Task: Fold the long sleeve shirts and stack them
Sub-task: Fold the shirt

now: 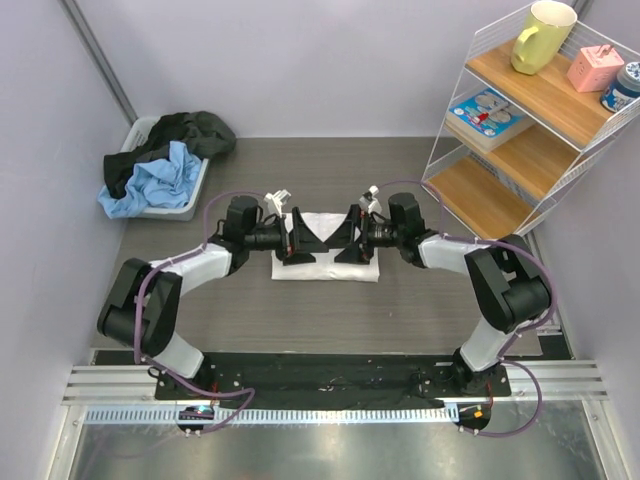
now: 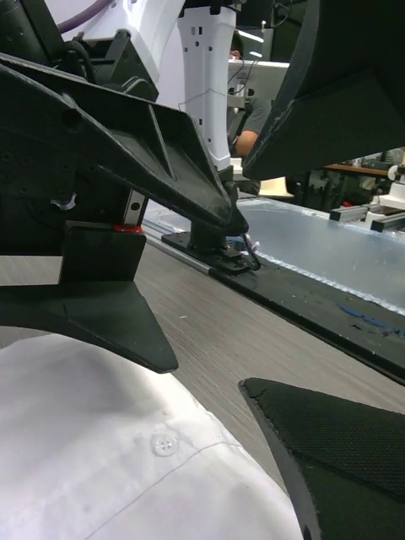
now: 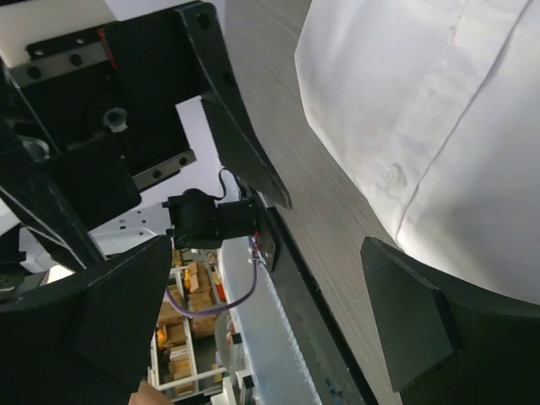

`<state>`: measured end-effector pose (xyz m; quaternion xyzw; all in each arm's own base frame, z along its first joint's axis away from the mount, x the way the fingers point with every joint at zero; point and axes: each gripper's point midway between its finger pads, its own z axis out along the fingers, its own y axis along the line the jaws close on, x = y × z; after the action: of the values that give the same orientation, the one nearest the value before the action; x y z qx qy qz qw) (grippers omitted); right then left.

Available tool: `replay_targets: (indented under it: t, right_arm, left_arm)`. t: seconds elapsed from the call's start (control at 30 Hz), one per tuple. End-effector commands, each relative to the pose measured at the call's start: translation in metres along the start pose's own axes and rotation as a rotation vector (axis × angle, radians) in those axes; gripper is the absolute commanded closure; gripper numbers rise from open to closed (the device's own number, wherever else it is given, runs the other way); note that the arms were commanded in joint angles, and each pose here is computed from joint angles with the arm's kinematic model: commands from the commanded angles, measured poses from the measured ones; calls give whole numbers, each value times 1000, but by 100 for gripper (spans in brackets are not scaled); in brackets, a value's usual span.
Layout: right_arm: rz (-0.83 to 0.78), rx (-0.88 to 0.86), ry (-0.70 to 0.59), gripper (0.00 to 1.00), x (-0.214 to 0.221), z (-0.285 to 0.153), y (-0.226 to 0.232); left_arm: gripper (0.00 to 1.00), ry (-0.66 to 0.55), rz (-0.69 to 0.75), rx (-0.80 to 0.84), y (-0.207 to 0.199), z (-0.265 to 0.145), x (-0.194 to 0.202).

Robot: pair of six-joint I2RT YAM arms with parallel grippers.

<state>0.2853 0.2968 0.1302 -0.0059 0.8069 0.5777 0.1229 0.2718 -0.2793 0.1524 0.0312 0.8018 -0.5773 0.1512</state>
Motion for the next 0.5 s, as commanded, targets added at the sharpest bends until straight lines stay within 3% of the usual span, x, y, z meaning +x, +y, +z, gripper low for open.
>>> replay_targets:
  t: [0.0,0.2,0.3,0.47]
  right_arm:
    - [-23,-91,-30,0,-8,6,7]
    - [82,-16,-18,0,-7,8,-59]
    - [165,44,-13,0,-1,-3,-93]
    - [198,126,-2,0,7,-29,-116]
  left_arm:
    - [0,-23,-3,38,15,8,-7]
    - [0,-19,-109,-52,90,6,-12]
    - [0,8,-149,-131,127,-1,6]
    - [0,10,-183,-184,143,-19,24]
